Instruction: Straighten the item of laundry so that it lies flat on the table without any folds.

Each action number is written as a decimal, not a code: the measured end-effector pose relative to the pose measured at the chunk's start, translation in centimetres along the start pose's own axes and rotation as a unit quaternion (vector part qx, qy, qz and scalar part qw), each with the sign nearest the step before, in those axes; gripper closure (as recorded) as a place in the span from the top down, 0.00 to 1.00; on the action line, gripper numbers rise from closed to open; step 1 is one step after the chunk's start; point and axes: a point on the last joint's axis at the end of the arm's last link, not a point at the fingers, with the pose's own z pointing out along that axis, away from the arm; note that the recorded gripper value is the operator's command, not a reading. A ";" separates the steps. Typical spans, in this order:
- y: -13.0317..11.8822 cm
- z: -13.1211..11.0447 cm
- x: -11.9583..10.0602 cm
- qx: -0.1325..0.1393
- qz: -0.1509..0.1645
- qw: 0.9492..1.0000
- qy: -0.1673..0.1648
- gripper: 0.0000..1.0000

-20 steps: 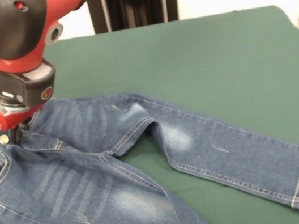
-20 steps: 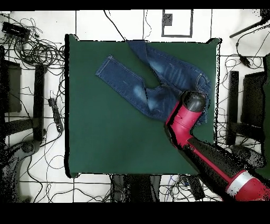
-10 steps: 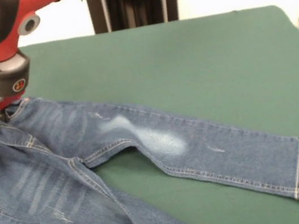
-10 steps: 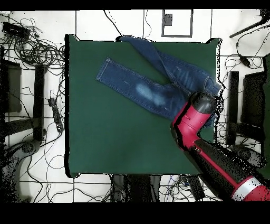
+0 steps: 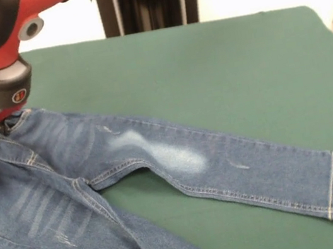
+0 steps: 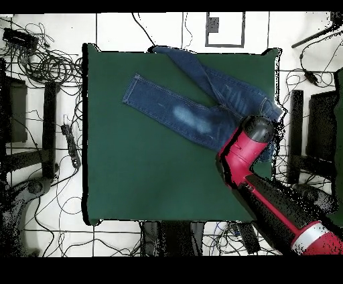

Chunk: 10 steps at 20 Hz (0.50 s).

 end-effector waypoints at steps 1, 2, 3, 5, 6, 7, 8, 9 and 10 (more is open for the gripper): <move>0.0 0.1 0.1 0.000 0.000 1.000 -0.002 0.00; 0.0 0.2 0.2 0.000 0.001 1.000 -0.003 0.00; 0.0 0.3 0.2 0.000 0.001 1.000 -0.004 0.00; -0.1 0.7 0.4 0.001 0.001 1.000 -0.008 0.00; -0.1 0.7 0.4 0.001 0.001 1.000 -0.008 0.00; -0.1 0.8 0.5 0.001 0.001 1.000 -0.009 0.00; 0.0 0.8 0.5 0.000 0.002 1.000 -0.010 0.00; 0.0 0.8 0.5 -0.001 0.002 1.000 -0.010 0.00; 0.0 0.8 0.5 -0.001 0.002 1.000 -0.011 0.00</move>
